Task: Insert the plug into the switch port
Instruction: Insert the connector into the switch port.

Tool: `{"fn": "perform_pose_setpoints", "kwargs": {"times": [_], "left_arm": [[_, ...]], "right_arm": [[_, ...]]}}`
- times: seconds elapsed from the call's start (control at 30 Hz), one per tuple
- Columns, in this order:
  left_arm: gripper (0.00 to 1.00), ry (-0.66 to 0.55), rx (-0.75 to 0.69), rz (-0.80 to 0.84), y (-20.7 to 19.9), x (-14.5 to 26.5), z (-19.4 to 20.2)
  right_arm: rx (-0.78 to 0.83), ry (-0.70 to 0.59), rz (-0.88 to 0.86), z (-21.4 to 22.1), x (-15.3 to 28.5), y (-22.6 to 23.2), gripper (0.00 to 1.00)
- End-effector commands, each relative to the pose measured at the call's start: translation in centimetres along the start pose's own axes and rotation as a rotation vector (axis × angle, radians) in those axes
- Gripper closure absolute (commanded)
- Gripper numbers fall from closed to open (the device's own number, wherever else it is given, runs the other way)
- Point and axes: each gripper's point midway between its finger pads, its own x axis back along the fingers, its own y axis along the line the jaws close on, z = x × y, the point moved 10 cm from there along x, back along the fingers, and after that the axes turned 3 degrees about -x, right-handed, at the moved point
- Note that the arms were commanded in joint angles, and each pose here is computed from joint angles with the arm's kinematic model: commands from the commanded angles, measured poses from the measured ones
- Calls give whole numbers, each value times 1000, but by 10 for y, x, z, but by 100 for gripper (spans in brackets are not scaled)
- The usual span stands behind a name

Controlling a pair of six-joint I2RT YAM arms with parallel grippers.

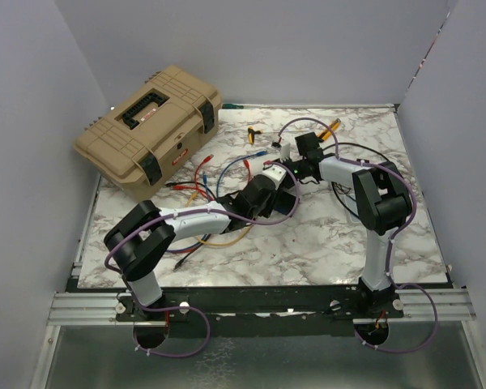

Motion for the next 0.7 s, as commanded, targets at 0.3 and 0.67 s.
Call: {"fn": "perform_pose_setpoints", "kwargs": {"times": [0.3, 0.67], "left_arm": [[70, 188, 99, -15, -2, 8, 34], [76, 249, 84, -58, -2, -7, 54]], "right_arm": [[-160, 222, 87, 55, -10, -9, 45], [-155, 211, 76, 53, -9, -7, 45]]}}
